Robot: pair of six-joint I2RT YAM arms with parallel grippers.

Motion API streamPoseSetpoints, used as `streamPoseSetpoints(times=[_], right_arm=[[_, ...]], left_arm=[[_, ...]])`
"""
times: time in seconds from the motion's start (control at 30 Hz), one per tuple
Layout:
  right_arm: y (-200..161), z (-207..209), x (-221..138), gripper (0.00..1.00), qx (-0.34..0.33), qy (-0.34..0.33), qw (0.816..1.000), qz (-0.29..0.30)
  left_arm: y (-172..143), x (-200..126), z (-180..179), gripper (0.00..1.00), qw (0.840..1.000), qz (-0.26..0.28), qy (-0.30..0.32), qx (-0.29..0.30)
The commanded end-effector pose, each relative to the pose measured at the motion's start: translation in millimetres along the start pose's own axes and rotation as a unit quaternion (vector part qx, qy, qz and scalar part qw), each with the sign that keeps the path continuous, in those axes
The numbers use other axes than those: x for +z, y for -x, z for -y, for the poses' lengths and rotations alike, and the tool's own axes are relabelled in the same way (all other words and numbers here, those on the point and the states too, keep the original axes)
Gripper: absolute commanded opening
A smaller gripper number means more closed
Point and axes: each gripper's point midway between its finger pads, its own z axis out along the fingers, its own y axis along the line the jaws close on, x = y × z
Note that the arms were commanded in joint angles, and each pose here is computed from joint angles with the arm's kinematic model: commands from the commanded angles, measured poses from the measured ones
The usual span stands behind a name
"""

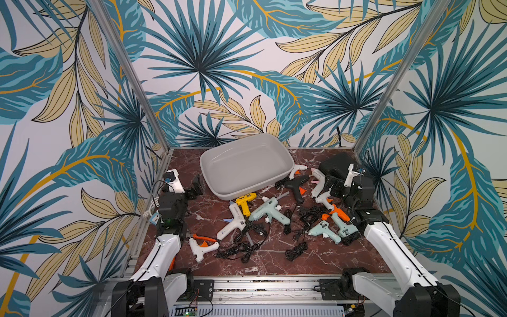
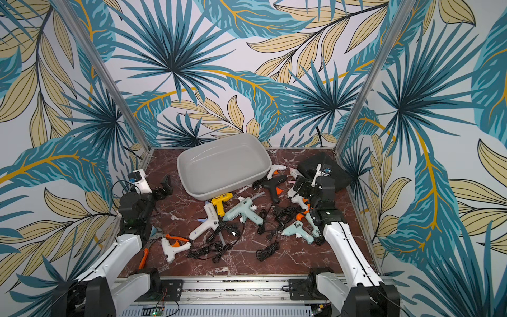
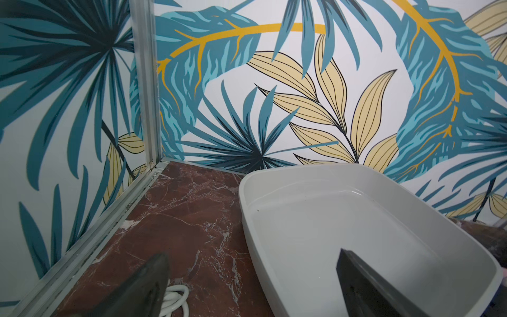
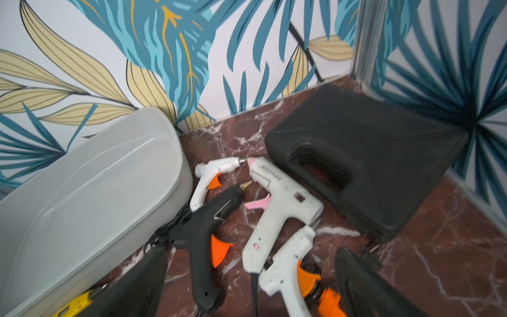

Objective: Put the hot melt glue gun into the storage box
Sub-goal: Pick up the hot melt adhesive gun from the center of the board.

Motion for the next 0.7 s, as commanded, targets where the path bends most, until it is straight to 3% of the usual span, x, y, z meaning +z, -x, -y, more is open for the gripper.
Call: streamPoseSetpoints(times=[0.0, 0.1, 0.33, 0.67], right_arm=[[-61.2, -11.2, -4.2, 1.0, 0.024, 0.017, 0.991, -0.131], [-81.3, -31.6, -2.2, 1.0, 0.024, 0.045, 0.984, -0.168], [-121.1, -101.8, 0.8, 1.0, -0.017, 0.113, 0.963, -0.244], [-159.6, -176.4, -4.1, 0.91, -0.036, 0.213, 0.908, -0.359]], left_arm=[[9.9, -3.9, -8.7, 1.0, 0.998, -0.005, 0.032, -0.062], [16.5, -4.4, -9.3, 1.0, 0.994, -0.004, 0.039, -0.103], [17.6, -2.2, -5.8, 1.0, 0.99, -0.022, 0.037, -0.138], [13.2, -3.1, -5.9, 1.0, 0.988, -0.035, 0.039, -0.143]])
